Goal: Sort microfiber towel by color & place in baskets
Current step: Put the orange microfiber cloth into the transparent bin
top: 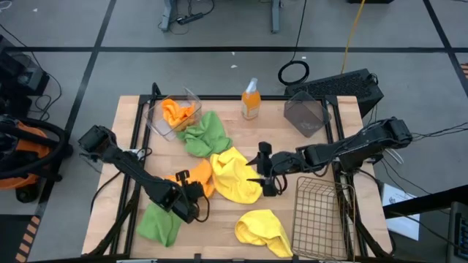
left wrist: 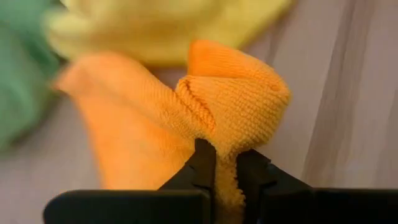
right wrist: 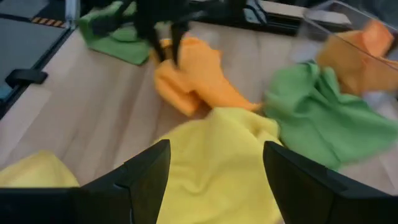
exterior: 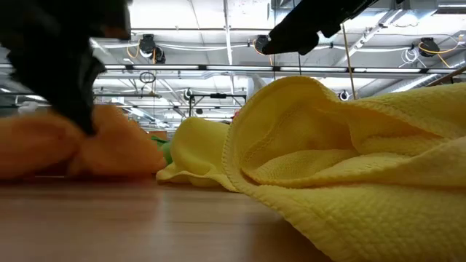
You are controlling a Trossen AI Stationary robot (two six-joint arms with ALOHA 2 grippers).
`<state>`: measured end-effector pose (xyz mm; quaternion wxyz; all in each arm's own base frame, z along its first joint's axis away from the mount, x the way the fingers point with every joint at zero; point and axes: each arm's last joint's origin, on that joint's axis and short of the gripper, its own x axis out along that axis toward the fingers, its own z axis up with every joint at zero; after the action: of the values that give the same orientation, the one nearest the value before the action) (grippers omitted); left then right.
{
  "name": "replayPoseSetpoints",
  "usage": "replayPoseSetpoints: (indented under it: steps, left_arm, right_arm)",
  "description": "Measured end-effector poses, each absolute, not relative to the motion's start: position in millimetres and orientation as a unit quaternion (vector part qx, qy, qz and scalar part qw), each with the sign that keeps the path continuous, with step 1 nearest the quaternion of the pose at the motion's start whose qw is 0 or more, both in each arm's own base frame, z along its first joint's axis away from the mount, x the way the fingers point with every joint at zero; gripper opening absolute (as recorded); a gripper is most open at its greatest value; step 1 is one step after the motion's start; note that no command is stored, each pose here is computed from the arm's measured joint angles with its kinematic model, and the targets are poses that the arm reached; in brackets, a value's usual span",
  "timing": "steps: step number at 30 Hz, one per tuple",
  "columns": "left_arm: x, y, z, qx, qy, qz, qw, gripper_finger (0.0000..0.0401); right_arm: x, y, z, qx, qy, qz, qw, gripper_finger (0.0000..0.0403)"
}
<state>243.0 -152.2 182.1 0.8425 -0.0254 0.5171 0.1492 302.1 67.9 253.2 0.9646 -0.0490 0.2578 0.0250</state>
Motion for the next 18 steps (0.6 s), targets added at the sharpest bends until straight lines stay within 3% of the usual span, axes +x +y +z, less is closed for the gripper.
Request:
replayPoseSetpoints:
  steps: [11,18]
  left_arm:
    - [217.5,-134.9,269.0,-0.037,0.296,0.195,0.934,0.0028]
    - [220.3,-144.4,297.0,-0.023,0.203,0.142,0.969,0.0027]
  right_arm:
    - [336.9,125.2,232.0,-0.177,0.086,0.101,0.975,0.0251]
    - [345.9,154.6,223.6,-0.291,-0.055,0.019,0.955,0.0295]
